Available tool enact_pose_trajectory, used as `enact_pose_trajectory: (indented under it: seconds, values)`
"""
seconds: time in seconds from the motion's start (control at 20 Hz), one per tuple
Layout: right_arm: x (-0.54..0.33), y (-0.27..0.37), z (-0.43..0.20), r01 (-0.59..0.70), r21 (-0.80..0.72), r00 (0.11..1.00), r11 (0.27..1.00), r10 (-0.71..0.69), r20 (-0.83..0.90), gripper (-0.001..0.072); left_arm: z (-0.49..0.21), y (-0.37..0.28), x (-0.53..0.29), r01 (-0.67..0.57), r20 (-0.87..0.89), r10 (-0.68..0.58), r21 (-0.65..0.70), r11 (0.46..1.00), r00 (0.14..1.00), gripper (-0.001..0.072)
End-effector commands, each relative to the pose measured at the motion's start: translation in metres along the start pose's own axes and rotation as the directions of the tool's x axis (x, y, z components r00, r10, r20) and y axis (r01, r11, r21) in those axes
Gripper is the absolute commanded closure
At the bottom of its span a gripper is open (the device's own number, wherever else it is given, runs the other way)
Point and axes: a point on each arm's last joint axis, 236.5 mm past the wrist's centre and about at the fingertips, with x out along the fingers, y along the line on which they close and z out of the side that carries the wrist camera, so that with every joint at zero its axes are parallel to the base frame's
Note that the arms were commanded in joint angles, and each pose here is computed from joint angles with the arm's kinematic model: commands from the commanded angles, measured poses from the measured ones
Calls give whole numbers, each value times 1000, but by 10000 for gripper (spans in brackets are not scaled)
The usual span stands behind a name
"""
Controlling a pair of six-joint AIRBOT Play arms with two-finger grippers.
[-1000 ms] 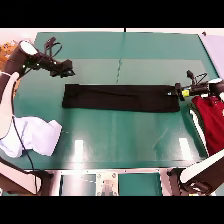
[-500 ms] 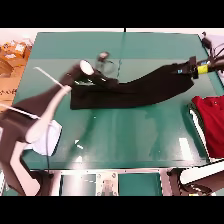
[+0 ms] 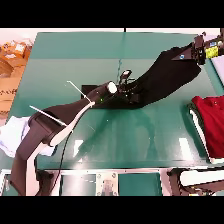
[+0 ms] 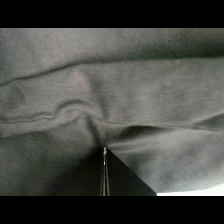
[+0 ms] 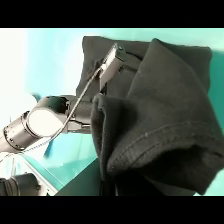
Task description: Fold the shirts.
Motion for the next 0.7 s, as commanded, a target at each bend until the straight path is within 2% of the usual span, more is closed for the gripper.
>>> enact_pose_trajectory:
  seconds: [0.0, 0.05, 0.2, 0.3, 0.4, 0.65]
  values:
    - [3, 5, 2, -2, -1, 1000, 1000, 2, 6, 690, -11, 4, -30, 25, -174, -5, 114, 993, 985, 684]
    - [6, 9, 3, -6, -5, 1000, 1000, 6, 5, 690, -8, 15, -53, 2, -229, 34, 157, 988, 973, 684]
    - [27, 31, 5, -25, 2, 1000, 1000, 25, -1, 690, 17, 76, -150, -204, -311, 256, 190, 960, 915, 684]
    - [53, 60, 7, -52, -20, 999, 998, 52, -3, 690, 31, 110, -217, -321, -299, 344, 126, 939, 890, 684]
    - [94, 92, 9, -91, -37, 996, 995, 92, 10, 690, 45, 139, -274, -404, -255, 392, 7, 915, 884, 684]
    - [261, 131, -30, -137, -16, 990, 990, 136, -30, 689, 63, 198, -367, -482, -140, 463, -175, 858, 875, 683]
